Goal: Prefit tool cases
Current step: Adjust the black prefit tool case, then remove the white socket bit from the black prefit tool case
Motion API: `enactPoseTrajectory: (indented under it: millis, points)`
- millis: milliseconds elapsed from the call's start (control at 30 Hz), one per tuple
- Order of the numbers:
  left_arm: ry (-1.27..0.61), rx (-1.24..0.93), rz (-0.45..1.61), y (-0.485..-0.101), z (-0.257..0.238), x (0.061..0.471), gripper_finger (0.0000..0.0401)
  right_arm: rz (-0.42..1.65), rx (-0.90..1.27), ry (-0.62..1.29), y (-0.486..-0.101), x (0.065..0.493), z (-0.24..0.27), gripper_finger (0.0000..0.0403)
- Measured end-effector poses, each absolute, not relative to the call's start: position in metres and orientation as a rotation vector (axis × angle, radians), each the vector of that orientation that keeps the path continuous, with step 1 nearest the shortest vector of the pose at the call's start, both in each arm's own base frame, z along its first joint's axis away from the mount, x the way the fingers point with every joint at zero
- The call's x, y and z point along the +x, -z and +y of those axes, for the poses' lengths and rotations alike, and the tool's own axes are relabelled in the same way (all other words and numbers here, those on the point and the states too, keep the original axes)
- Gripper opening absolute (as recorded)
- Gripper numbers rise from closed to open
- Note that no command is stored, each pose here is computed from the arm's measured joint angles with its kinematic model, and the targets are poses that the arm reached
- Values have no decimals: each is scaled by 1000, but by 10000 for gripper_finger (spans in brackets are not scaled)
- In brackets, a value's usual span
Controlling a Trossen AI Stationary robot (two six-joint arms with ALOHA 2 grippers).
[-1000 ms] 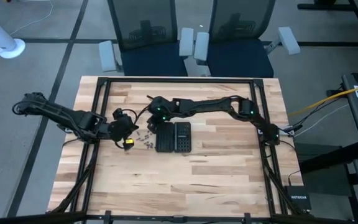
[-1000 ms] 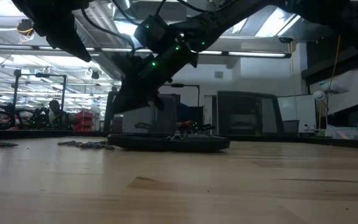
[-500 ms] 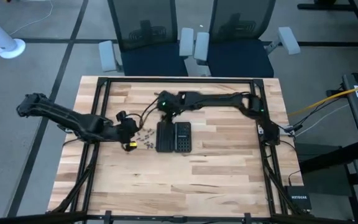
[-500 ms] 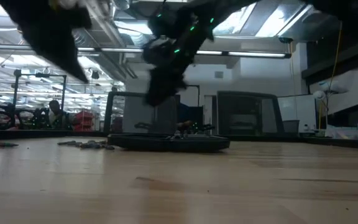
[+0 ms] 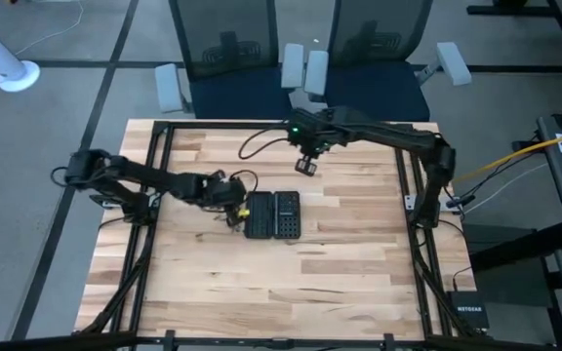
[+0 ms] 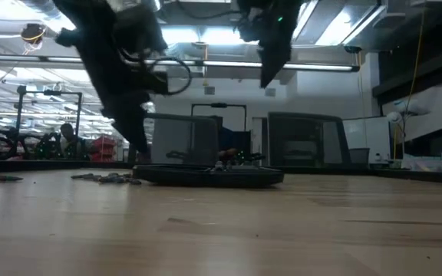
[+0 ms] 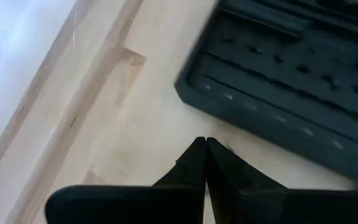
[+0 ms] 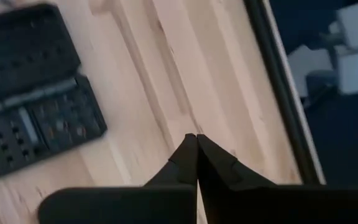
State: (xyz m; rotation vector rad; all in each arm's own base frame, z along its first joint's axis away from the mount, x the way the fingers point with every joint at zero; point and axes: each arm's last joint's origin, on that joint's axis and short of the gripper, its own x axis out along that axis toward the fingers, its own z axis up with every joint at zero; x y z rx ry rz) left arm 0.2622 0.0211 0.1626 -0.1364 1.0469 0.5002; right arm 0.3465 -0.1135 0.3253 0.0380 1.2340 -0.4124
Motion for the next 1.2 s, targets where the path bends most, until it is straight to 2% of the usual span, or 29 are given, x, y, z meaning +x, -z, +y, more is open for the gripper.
enactPoseTrajectory:
  millis: [233,400,567,700,900,1067,1200]
  points:
    - [-447,-166,1077,-151,35,281,0,1256,15,498,-356,311,-105,1]
    - [-426,-176,1052,-144,35,291,0,1188,76,599,-367,275,-95,1]
    - [-391,-166,988,-143,36,299,0,1100,240,682,-341,232,-68,1]
    - [-377,-147,909,-147,40,305,0,997,405,619,-305,211,-37,0]
    - [-310,1,891,-158,44,312,0,809,502,426,-257,221,2,0]
    - [-231,180,866,-192,41,317,0,735,464,329,-244,242,15,0]
    - [-170,273,817,-215,28,312,0,716,376,175,-236,262,21,2]
